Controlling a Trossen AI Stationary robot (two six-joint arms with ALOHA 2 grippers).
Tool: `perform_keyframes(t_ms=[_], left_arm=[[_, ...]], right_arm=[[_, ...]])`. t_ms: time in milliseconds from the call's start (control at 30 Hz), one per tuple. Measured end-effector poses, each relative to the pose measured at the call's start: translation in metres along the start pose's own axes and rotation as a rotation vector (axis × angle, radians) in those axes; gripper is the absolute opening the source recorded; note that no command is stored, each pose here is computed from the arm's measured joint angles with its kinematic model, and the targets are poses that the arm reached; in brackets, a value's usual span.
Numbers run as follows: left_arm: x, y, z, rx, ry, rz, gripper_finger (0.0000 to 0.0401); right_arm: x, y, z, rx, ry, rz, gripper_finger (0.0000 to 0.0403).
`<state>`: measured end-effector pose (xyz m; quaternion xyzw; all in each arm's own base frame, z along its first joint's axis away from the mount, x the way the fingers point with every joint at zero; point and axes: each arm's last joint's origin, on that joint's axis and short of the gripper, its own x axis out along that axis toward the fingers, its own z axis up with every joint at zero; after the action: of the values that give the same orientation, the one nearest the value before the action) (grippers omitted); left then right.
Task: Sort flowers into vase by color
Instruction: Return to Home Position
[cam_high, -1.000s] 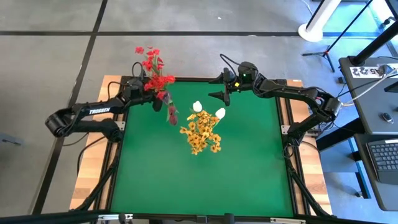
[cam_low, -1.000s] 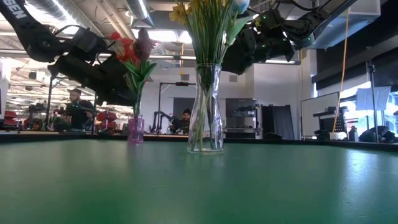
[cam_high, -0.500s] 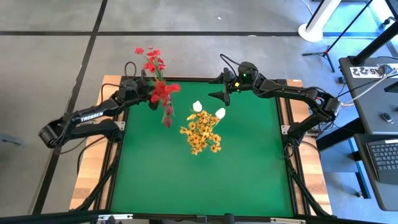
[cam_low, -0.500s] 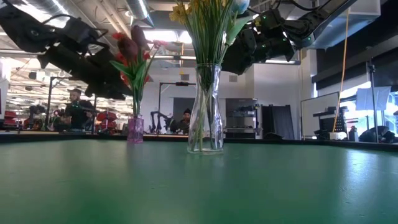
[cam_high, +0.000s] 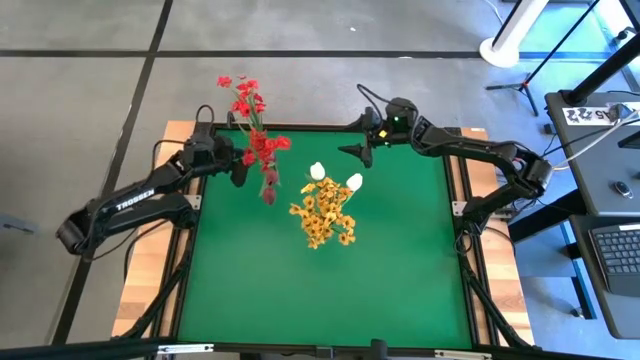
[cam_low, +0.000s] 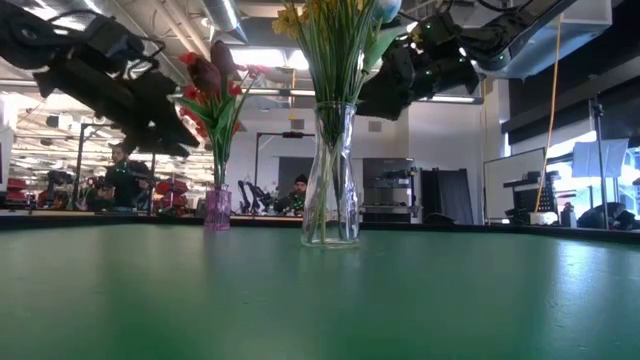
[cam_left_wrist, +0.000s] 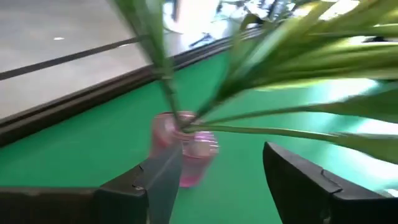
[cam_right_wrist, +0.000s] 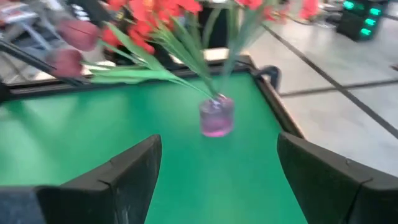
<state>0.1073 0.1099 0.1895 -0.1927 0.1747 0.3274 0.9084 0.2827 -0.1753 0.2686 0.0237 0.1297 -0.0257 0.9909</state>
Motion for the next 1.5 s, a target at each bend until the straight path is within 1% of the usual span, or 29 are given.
perform_keyframes(t_ms=[67,133,233,333,400,467,533,567,667,800,967,1033,1100,1200,1300,1367,1500], left_arm=[[-0.007,-0.005,0.0,0.005,-0.014,-0.039,0.0202],[-0.013,-0.011,0.002,0.018,-0.052,-0.073,0.0181],[-0.024,-0.02,0.005,0.042,-0.124,-0.112,0.0144],[-0.037,-0.026,0.008,0.067,-0.203,-0.127,0.0104],[-0.044,-0.03,0.008,0.092,-0.247,-0.141,0.0075],[-0.05,-0.034,0.008,0.111,-0.29,-0.176,0.0044],[-0.054,-0.038,0.004,0.124,-0.334,-0.23,0.0015],[-0.054,-0.04,0.0,0.13,-0.35,-0.261,0.0008],[-0.054,-0.044,-0.013,0.143,-0.376,-0.337,0.0004],[-0.054,-0.048,-0.028,0.146,-0.394,-0.376,0.0001],[-0.061,-0.057,-0.032,0.161,-0.398,-0.484,0.0001],[-0.064,-0.06,-0.033,0.173,-0.369,-0.51,0.0001],[-0.07,-0.061,-0.029,0.181,-0.353,-0.501,0.0],[-0.083,-0.063,-0.02,0.199,-0.373,-0.491,0.0],[-0.094,-0.063,-0.014,0.216,-0.379,-0.517,0.0],[-0.1,-0.061,-0.012,0.222,-0.391,-0.534,0.0],[-0.108,-0.058,-0.01,0.239,-0.397,-0.536,0.0]], right_arm=[[-0.008,0.001,0.003,-0.004,0.023,-0.047,0.0319],[-0.017,0.004,0.008,-0.024,0.049,-0.123,0.0316],[-0.035,0.012,0.016,-0.031,0.09,-0.227,0.0295],[-0.049,0.024,0.022,-0.032,0.128,-0.292,0.0255],[-0.054,0.034,0.025,-0.042,0.121,-0.31,0.0221],[-0.057,0.045,0.019,-0.045,0.121,-0.303,0.0186],[-0.06,0.056,0.008,-0.032,0.131,-0.297,0.0152],[-0.061,0.061,0.001,-0.026,0.126,-0.301,0.0137],[-0.07,0.077,-0.017,-0.023,0.072,-0.334,0.0095],[-0.089,0.097,-0.041,-0.013,-0.004,-0.371,0.0054],[-0.114,0.117,-0.058,-0.002,-0.22,-0.314,0.0022],[-0.12,0.124,-0.065,-0.01,-0.262,-0.287,0.0014],[-0.126,0.129,-0.069,-0.013,-0.288,-0.276,0.001],[-0.139,0.134,-0.069,-0.036,-0.311,-0.274,0.0007],[-0.152,0.14,-0.068,-0.069,-0.33,-0.256,0.0007],[-0.164,0.142,-0.07,-0.085,-0.339,-0.265,0.0007],[-0.191,0.146,-0.073,-0.085,-0.409,-0.299,0.0007]])
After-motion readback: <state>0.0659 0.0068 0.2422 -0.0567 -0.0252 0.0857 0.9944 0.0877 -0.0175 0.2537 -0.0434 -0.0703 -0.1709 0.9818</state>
